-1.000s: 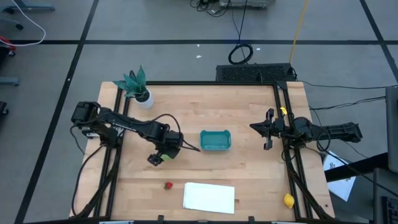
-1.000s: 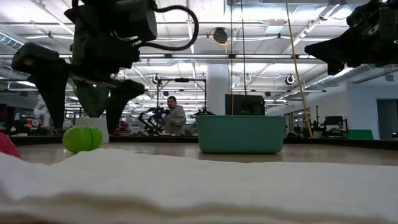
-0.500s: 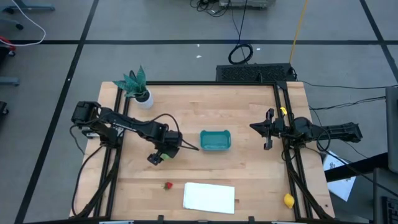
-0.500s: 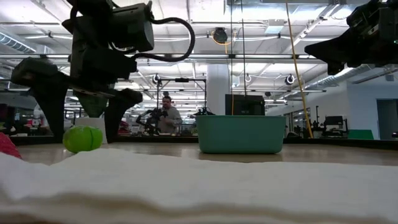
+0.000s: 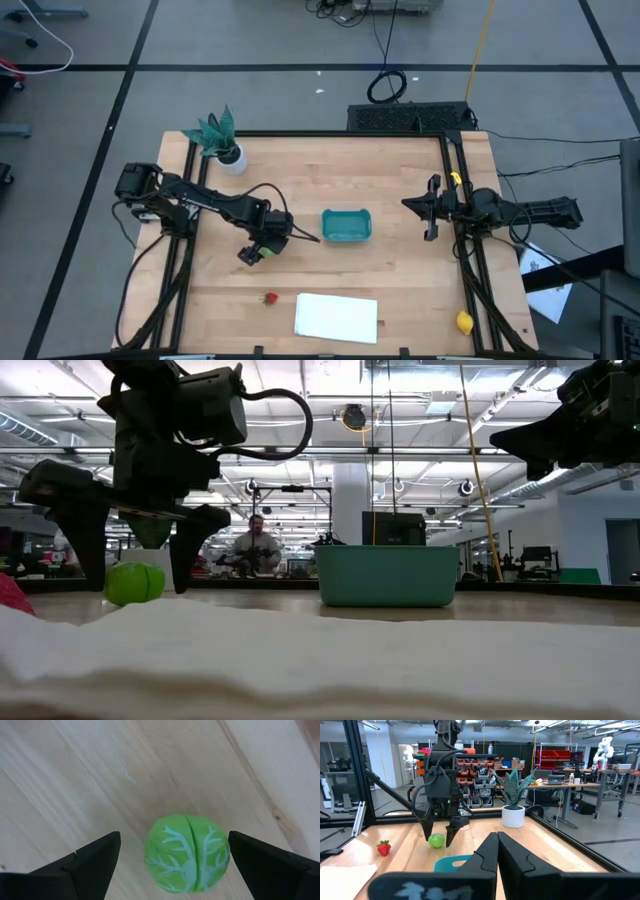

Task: Pick and placing Produce into tupperware
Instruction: Put the cabbage into the bin

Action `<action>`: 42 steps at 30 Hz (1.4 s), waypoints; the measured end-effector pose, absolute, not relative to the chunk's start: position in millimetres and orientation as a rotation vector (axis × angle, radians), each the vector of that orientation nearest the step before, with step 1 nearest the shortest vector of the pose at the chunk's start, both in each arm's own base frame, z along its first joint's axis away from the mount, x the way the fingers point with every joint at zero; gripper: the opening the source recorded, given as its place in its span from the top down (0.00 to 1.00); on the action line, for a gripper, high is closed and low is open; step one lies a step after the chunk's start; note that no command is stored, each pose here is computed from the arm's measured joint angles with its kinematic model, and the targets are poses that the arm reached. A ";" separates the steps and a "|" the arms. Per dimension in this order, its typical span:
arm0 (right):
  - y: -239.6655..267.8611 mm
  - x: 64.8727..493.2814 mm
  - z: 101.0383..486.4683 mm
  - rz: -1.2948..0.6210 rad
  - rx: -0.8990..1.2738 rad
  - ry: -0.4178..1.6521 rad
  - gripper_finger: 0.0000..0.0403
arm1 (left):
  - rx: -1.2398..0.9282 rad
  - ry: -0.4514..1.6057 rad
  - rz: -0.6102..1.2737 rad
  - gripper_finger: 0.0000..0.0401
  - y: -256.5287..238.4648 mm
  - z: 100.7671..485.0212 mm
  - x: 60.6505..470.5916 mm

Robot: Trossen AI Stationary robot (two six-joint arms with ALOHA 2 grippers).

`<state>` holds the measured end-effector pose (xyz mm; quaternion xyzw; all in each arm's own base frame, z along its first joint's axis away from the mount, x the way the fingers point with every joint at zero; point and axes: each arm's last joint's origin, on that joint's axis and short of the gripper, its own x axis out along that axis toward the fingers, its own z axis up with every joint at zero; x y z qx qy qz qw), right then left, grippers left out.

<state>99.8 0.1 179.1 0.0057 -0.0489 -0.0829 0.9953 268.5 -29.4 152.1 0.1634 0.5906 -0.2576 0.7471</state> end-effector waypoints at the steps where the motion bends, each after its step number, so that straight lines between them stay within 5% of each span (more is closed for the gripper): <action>1: 0.2 99.8 179.2 -0.166 0.012 -0.098 1.00 | 0.354 1.293 -0.561 0.06 -29.4 152.1 268.5; 10: 0.1 99.8 179.1 -0.166 0.011 -0.098 1.00 | 0.329 1.297 -0.548 0.10 -29.6 152.2 268.6; 26: 0.2 99.8 179.2 -0.166 0.011 -0.098 1.00 | 0.319 1.281 -0.587 0.44 -32.1 152.9 268.6; 42: 0.1 99.8 179.1 -0.166 0.011 -0.098 1.00 | 0.337 1.255 -0.570 0.43 -32.7 170.8 280.2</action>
